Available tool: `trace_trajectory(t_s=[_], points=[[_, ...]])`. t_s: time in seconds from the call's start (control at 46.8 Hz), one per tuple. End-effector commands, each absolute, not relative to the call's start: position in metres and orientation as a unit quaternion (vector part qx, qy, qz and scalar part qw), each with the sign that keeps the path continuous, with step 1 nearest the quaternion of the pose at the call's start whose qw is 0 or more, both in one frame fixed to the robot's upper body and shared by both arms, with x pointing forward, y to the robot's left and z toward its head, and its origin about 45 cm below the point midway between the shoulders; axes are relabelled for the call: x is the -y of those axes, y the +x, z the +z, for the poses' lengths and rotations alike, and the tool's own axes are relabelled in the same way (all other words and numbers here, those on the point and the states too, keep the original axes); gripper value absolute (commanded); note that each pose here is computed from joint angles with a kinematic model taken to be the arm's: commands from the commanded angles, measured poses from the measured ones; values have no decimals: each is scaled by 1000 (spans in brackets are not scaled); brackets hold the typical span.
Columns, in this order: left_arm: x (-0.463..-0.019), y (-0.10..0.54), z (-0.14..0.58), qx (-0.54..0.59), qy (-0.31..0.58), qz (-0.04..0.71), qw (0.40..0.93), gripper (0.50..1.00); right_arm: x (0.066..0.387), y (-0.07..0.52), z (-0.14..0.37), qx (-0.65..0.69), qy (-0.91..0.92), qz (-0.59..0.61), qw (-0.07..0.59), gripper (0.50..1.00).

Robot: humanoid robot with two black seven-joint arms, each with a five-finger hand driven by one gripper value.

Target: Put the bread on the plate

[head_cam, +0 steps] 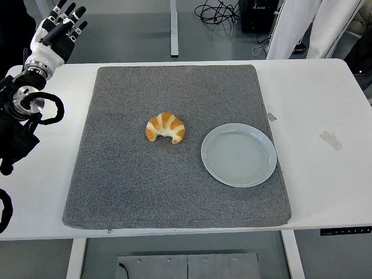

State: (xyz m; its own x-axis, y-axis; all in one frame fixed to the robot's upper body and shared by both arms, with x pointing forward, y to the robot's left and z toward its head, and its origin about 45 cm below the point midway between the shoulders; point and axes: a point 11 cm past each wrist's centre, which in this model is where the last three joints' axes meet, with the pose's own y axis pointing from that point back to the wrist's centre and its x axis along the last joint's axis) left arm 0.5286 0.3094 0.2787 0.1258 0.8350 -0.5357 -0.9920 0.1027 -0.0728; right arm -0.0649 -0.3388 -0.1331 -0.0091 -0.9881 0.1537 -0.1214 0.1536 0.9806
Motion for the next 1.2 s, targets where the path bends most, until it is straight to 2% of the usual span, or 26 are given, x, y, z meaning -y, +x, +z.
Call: trace_trajectory(t_s=[0.0,1.175], points=[[-309,528,278,-185,-213,635,720,977,339,-65,-133,567,489,-428,506,1000],[-310,530,286,-172,-217,637,720,977,339,-65,-133,567,489,-428,506,1000]])
